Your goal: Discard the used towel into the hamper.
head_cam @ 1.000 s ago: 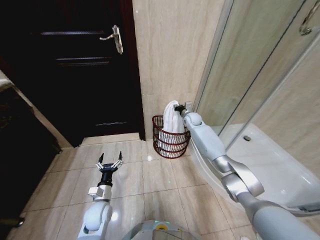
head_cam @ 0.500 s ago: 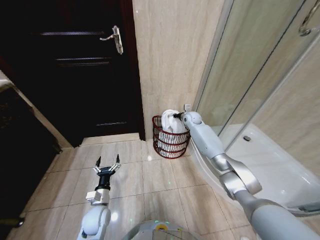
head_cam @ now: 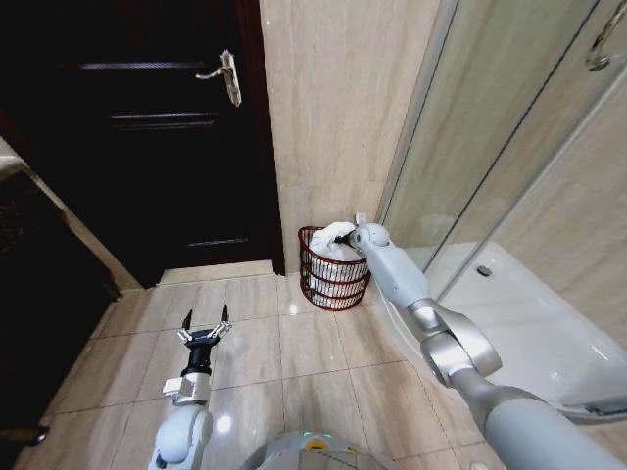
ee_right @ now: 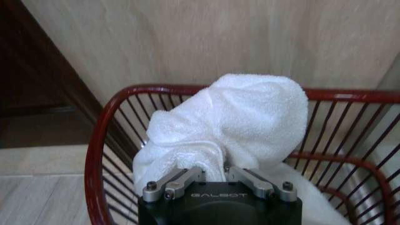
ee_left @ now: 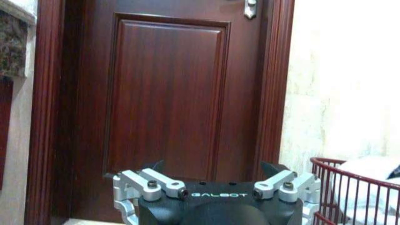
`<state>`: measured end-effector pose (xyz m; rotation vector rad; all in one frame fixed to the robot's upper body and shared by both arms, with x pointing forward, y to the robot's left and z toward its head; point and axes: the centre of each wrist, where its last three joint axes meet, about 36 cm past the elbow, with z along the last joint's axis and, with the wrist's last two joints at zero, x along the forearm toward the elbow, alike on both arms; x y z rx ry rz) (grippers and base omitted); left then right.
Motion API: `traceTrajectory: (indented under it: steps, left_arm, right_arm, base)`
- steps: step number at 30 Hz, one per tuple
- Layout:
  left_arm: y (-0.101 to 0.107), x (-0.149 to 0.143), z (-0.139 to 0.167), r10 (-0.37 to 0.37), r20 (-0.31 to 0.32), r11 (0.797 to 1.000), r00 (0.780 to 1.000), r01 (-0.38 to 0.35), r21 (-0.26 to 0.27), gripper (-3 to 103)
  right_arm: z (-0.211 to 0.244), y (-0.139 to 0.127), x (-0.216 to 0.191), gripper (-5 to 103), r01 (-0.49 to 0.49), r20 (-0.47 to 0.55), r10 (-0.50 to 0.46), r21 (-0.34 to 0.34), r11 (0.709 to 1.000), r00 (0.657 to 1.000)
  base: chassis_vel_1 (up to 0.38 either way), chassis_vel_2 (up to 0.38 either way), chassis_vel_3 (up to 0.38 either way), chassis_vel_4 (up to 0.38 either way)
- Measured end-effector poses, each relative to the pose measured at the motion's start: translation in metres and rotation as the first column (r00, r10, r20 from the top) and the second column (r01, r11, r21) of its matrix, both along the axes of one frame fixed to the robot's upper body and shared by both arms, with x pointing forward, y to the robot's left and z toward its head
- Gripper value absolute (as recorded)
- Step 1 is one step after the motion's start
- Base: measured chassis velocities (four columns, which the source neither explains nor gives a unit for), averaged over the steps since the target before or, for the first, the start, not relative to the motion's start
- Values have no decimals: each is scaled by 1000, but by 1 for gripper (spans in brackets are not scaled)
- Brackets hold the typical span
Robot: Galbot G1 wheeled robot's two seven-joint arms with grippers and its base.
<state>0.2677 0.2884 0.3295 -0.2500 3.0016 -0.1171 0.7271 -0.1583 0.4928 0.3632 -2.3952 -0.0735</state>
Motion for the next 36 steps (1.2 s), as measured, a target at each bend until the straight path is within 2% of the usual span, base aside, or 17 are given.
traceTrajectory:
  steps: [7,8,10,11,13,16,17,18,20,21,24,25,28,30,33,34,36]
  left_arm:
    - [-4,1,0,-4,1,1000,1000,4,-4,100]
    - [-5,1,0,-4,1,1000,1000,4,-4,100]
    - [-5,0,1,-4,4,1000,1000,4,-3,100]
    - [-5,0,1,-4,4,1000,1000,4,-3,100]
    - [-3,1,3,-3,9,1000,1000,3,1,100]
    - [-2,1,4,-3,12,1000,1000,3,3,100]
    - [-3,1,4,-3,12,1000,1000,3,3,100]
    - [-3,1,4,-3,12,1000,1000,3,3,100]
    - [-5,2,4,-8,13,1000,1000,8,-2,100]
    - [-5,2,4,-8,13,1000,1000,8,-2,100]
    - [-10,4,4,-19,13,1000,1000,20,-9,100]
    - [-10,4,4,-19,13,1000,1000,20,-9,100]
    - [-12,6,3,-24,13,1000,1000,24,-12,100]
    - [-11,6,3,-24,13,1000,1000,24,-11,100]
    - [-10,6,2,-22,9,1000,1000,22,-8,100]
    - [-10,6,2,-22,9,1000,1000,22,-8,100]
    - [-9,5,2,-20,7,1000,1000,20,-7,100]
  right_arm:
    - [-13,9,-4,7,-1,-25,2,21,1000,1000]
    - [-16,9,-5,3,-1,-28,2,21,1000,1000]
    - [-15,8,-9,11,-10,-16,10,18,1000,1000]
    - [-15,8,-9,11,-10,-16,10,18,1000,1000]
    - [-5,5,-13,22,-14,22,14,1,1000,1000]
    - [12,4,-22,27,-10,80,12,-23,1000,997]
    - [21,4,-27,33,-6,110,10,-39,999,994]
    - [21,4,-27,33,-6,110,10,-39,999,994]
    - [40,6,-39,43,3,169,6,-54,999,986]
    - [40,6,-39,43,3,169,6,-54,999,986]
    - [59,9,-51,60,17,217,-3,-62,998,976]
    - [59,9,-51,60,17,217,-3,-62,998,976]
    - [72,11,-53,76,14,246,3,-68,998,969]
    - [76,13,-51,76,14,250,3,-66,998,968]
    - [70,14,-33,91,12,224,0,-55,998,975]
    - [70,14,-33,91,12,224,0,-55,998,975]
    - [61,13,-23,99,11,198,-2,-46,999,980]
  base:
    - [0,0,0,0]
    - [0,0,0,0]
    - [0,0,0,0]
    - [0,0,0,0]
    - [0,0,0,0]
    - [0,0,0,0]
    - [0,0,0,0]
    - [0,0,0,0]
    - [0,0,0,0]
    - [0,0,0,0]
    - [0,0,0,0]
    - [0,0,0,0]
    - [0,0,0,0]
    - [0,0,0,0]
    - [0,0,0,0]
    - [0,0,0,0]
    - [0,0,0,0]
